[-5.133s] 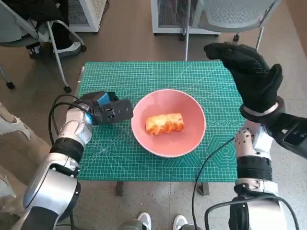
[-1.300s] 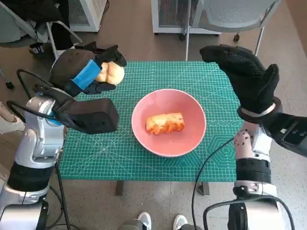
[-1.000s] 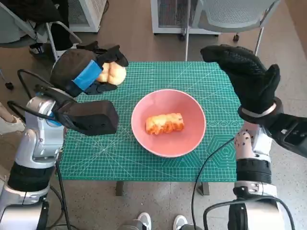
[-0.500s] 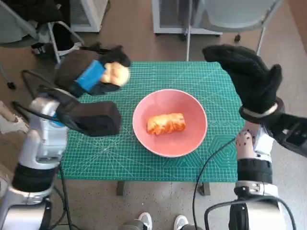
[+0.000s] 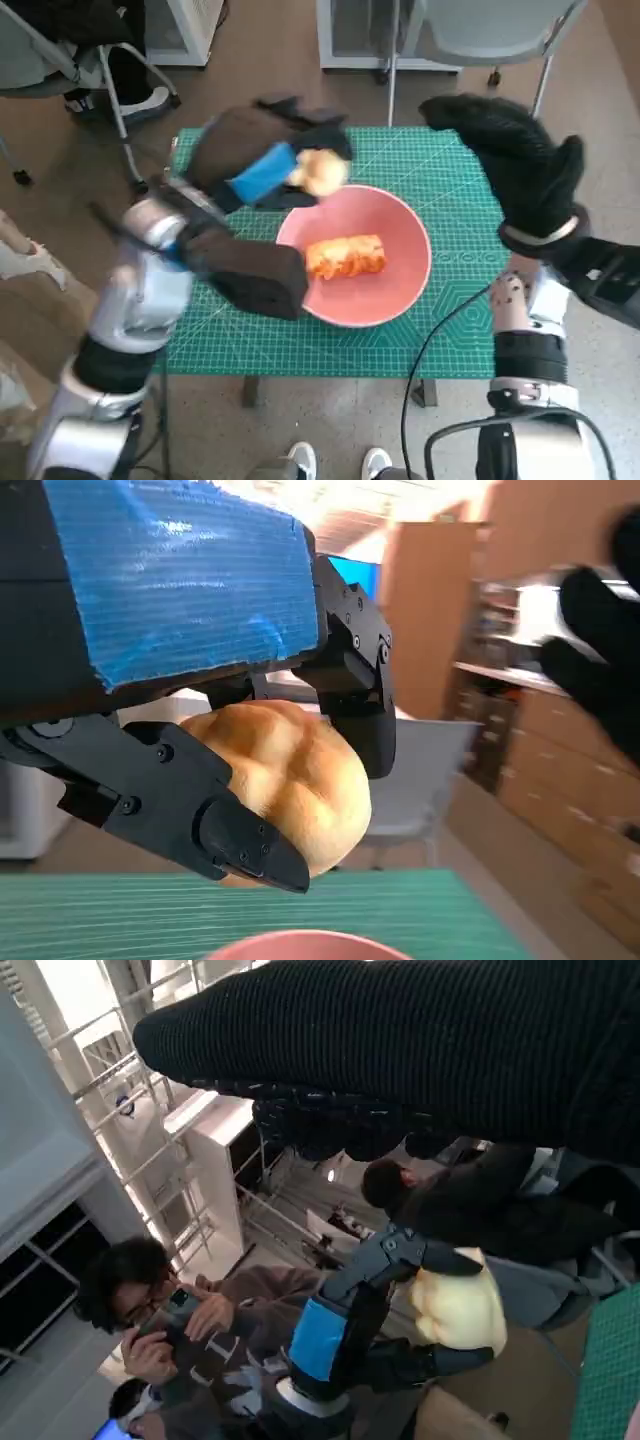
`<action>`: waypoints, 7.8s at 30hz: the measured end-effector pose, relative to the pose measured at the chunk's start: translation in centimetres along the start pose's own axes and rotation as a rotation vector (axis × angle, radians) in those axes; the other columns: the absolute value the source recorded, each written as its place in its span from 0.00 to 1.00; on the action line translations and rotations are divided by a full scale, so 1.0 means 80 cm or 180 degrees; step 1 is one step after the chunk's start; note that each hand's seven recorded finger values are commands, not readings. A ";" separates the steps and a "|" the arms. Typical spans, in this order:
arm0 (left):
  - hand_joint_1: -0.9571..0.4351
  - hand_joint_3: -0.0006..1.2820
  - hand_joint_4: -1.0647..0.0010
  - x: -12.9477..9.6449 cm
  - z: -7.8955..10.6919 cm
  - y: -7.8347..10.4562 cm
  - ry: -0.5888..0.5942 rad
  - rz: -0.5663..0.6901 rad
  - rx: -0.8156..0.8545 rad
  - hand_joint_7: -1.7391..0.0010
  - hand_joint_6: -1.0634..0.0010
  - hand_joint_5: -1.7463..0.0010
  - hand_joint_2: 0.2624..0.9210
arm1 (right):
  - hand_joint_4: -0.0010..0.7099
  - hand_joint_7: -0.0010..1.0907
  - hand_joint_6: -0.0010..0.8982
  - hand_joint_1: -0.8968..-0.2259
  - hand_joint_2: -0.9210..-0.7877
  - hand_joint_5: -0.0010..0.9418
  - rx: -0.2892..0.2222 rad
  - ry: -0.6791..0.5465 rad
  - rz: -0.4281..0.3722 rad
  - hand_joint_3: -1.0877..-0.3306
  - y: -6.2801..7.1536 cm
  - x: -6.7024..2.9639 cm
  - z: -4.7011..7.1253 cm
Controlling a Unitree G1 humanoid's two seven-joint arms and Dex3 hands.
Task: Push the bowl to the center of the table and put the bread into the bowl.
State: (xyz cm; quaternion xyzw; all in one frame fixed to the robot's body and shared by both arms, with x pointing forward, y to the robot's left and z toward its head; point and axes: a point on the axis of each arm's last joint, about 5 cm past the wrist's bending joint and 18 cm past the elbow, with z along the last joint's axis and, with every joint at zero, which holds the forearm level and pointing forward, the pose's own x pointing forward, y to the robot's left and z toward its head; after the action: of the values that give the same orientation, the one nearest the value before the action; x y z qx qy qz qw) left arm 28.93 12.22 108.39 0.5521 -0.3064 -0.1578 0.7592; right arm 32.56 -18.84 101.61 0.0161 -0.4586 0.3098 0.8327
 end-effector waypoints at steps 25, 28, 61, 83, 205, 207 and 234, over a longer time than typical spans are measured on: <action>0.69 0.61 0.49 0.027 0.009 -0.045 -0.0035 -0.0459 -0.0160 0.33 0.39 0.08 0.46 | 0.27 0.49 0.00 0.39 0.00 0.00 -0.0112 0.0004 -0.0040 0.52 -0.004 -0.012 0.008; 0.69 0.21 0.40 0.028 0.007 -0.053 0.0016 -0.0513 -0.0116 0.34 0.42 0.24 0.85 | 0.27 0.49 0.00 0.39 0.00 0.00 -0.0131 -0.0008 -0.0063 0.52 -0.004 -0.012 0.009; 0.69 0.07 0.43 0.029 -0.002 -0.064 0.0227 -0.0674 -0.0109 0.48 0.30 0.20 0.98 | 0.27 0.47 0.00 0.40 0.00 0.00 -0.0136 0.0029 -0.0092 0.53 -0.001 -0.016 0.009; 0.39 0.04 0.77 0.032 -0.006 -0.076 0.0570 -0.1013 -0.0184 0.82 0.73 0.96 1.00 | 0.27 0.47 0.00 0.40 0.00 0.00 -0.0136 0.0029 -0.0089 0.53 -0.001 -0.017 0.009; 0.16 0.43 0.93 -0.090 -0.081 -0.069 -0.0357 0.1537 -0.2902 0.95 0.89 1.00 1.00 | 0.18 0.43 0.00 0.40 0.00 0.00 -0.0412 0.0073 -0.0310 0.49 0.011 0.003 0.015; 0.17 0.43 0.93 -0.091 -0.081 -0.070 -0.0367 0.1538 -0.2928 0.94 0.89 1.00 1.00 | 0.18 0.43 0.00 0.40 0.00 0.00 -0.0423 0.0070 -0.0317 0.49 0.012 0.002 0.015; 0.17 0.44 0.95 -0.098 -0.085 -0.082 -0.0436 0.1452 -0.3018 0.92 0.91 1.00 1.00 | 0.13 0.41 0.00 0.38 0.00 0.00 -0.0569 0.0096 -0.0304 0.44 0.016 -0.005 0.010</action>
State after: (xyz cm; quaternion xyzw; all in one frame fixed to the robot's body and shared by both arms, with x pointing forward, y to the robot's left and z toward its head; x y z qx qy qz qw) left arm 27.96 19.56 98.60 0.0561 -0.3626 -0.1456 0.9188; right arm 31.12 -18.22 101.42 -0.0411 -0.4706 0.2278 0.8514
